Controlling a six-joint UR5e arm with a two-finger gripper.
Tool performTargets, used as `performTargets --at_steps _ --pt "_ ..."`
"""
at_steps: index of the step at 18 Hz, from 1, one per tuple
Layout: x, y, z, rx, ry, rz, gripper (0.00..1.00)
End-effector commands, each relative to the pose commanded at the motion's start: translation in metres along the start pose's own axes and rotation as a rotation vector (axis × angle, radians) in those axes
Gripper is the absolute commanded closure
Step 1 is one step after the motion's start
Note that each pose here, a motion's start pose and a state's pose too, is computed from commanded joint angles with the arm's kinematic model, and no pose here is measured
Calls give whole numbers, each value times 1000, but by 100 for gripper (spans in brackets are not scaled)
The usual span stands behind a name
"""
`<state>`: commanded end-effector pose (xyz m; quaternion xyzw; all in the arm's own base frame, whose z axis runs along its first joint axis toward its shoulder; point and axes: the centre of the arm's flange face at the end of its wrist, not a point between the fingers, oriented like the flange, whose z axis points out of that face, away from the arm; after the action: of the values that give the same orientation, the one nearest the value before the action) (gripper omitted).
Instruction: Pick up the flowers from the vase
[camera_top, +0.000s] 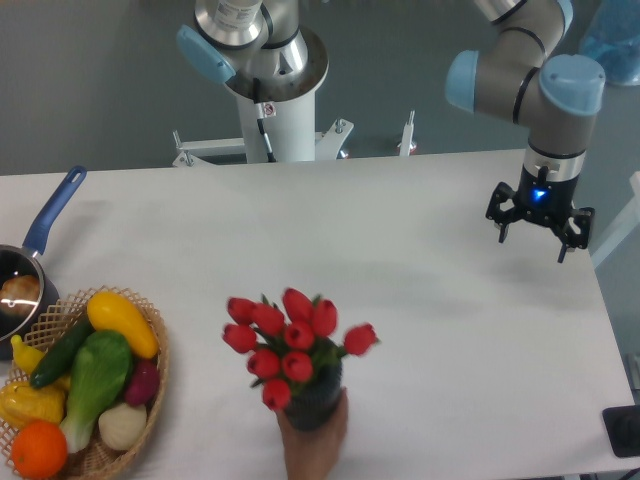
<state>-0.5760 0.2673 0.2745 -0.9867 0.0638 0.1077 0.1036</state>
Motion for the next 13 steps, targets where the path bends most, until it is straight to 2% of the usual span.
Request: performTargets --at_steps 6,10,12,13 --pt "-3 2 7 7 0 -15 0" --pt "8 12 19 94 40 -44 0" --pt "16 -4 12 106 38 -25 0" --pt "26 -29 2 122 30 15 0"
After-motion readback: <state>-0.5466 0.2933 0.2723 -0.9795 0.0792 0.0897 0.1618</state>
